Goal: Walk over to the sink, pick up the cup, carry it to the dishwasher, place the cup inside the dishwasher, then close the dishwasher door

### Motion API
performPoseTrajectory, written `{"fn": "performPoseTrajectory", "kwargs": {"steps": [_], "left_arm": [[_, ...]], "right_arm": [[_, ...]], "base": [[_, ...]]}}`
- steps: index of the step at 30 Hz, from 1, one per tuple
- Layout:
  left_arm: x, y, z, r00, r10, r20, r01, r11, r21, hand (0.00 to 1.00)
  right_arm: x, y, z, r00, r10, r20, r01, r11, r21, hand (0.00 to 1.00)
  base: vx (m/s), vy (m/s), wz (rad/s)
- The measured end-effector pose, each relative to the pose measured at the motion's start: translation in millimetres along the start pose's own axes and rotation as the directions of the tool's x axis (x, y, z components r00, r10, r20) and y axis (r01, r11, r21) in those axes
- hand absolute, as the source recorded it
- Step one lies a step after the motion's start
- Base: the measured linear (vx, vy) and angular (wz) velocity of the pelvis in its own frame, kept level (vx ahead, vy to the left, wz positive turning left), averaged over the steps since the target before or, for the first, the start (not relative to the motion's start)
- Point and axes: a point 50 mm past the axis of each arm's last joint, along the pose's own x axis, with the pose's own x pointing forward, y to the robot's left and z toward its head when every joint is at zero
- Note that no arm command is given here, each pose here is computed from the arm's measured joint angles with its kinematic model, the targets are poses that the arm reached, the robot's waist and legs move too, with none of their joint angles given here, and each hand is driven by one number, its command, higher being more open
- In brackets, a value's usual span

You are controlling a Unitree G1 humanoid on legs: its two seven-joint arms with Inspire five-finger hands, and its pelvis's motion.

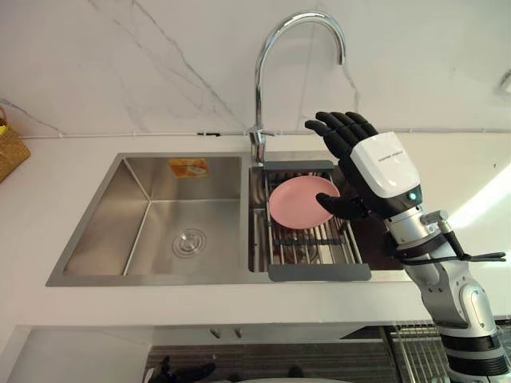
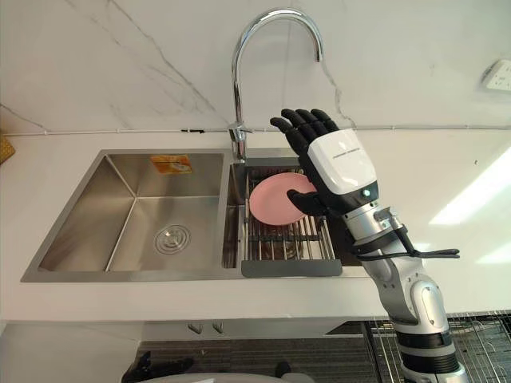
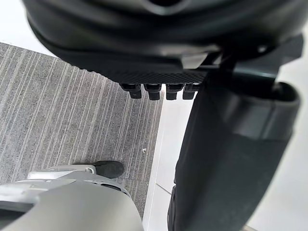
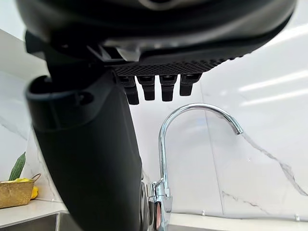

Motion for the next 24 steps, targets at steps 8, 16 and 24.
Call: {"fn": "performPoseTrajectory", "kwargs": {"steps": [8, 16, 24], "left_arm": [[-0.2, -0.6, 5.0, 1.0, -0.005, 0.014, 0.005, 1.0, -0.001, 1.0], [0.5, 3.8, 6.9, 1.0, 0.002, 0.018, -0.003, 1.0, 0.023, 1.0], [0.4, 4.5, 6.0, 1.0, 0.003, 0.017, -0.004, 1.0, 0.03, 1.0]], "right_arm": [[-7.8, 16.9, -2.4, 0.989, 0.14, -0.053, -0.145, 0.985, -0.098, 1.0], [-22.9, 58.0, -20.9, 0.93, 0.312, -0.193, -0.329, 0.942, -0.062, 1.0], [-33.5, 86.7, -20.0, 0.886, 0.41, -0.216, -0.422, 0.907, -0.011, 1.0]], "base": [[-0.01, -0.002, -0.01], [-0.02, -0.013, 0.07], [-0.03, -0.01, 0.04]]}}
